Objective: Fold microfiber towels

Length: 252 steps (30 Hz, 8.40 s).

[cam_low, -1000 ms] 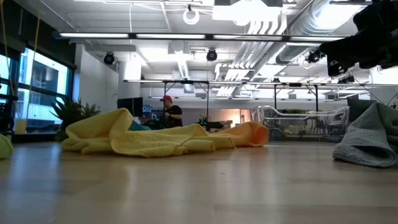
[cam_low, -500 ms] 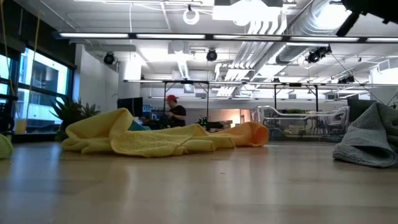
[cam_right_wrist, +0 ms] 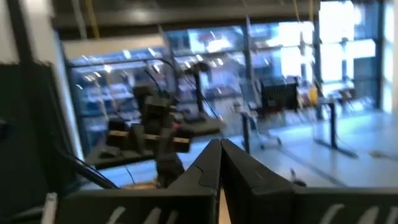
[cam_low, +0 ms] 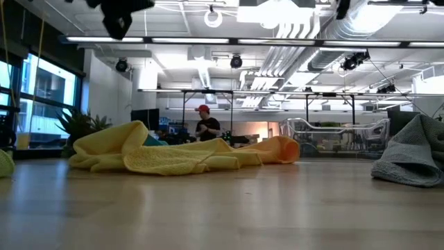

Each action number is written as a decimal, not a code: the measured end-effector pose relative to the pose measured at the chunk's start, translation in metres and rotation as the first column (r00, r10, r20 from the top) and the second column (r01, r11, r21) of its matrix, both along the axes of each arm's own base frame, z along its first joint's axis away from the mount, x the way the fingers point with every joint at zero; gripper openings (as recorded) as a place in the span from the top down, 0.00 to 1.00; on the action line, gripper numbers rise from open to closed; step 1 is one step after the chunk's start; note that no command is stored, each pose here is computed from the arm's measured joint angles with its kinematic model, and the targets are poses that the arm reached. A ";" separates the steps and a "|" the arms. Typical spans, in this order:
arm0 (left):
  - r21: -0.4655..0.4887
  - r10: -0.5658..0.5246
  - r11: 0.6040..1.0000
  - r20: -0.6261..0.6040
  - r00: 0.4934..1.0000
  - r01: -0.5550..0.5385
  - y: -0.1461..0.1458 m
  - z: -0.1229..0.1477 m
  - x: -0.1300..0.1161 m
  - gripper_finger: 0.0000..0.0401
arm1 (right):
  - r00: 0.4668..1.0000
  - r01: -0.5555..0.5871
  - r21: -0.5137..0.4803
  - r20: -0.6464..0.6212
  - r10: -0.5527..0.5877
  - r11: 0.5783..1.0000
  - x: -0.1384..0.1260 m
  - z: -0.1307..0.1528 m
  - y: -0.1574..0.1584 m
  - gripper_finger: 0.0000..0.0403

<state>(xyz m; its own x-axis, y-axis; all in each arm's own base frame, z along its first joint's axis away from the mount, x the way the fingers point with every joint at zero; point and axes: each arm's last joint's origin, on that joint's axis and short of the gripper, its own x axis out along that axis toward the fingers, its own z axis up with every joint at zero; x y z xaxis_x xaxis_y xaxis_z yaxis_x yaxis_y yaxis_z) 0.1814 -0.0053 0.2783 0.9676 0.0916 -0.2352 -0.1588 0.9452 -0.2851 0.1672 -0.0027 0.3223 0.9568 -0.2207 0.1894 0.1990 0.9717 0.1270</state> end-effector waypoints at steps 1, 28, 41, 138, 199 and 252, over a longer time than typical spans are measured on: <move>-0.014 -0.009 1.000 -0.061 0.998 0.008 0.000 -0.006 -0.001 0.84 | 1.000 0.010 0.029 -0.016 -0.009 1.000 0.006 0.002 0.000 1.00; -0.402 -0.151 0.873 -0.763 0.629 -0.277 0.069 -0.126 0.018 1.00 | 0.720 0.201 0.150 -0.693 -0.042 0.968 0.059 0.002 -0.005 0.45; -0.244 0.035 0.869 -0.838 0.544 -0.431 0.054 -0.134 0.024 0.93 | 0.703 0.207 0.121 -0.709 -0.062 0.971 0.058 -0.007 -0.009 0.45; -0.197 -0.504 0.861 -0.190 0.843 0.470 0.008 0.120 0.016 1.00 | 0.705 -0.457 0.203 -0.512 0.492 0.866 0.230 -0.085 -0.009 0.45; -0.232 -0.544 0.836 -0.476 0.691 0.498 -0.025 0.096 0.000 1.00 | 0.537 -0.594 0.189 -0.631 0.560 0.782 0.343 -0.209 0.063 0.62; -0.228 -0.527 0.846 -0.498 0.689 0.482 -0.024 0.095 -0.002 1.00 | 0.638 -0.469 0.151 -0.623 0.452 0.870 0.344 -0.205 0.078 0.87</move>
<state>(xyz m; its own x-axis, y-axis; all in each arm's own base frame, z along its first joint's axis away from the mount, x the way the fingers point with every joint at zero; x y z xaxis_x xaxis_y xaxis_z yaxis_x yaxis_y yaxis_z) 0.1797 -0.0294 0.3729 0.5838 -0.4126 -0.6992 0.1915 0.9069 -0.3753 0.5112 0.0756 0.1176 0.8297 0.2772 -0.4845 -0.2508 0.9606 0.1201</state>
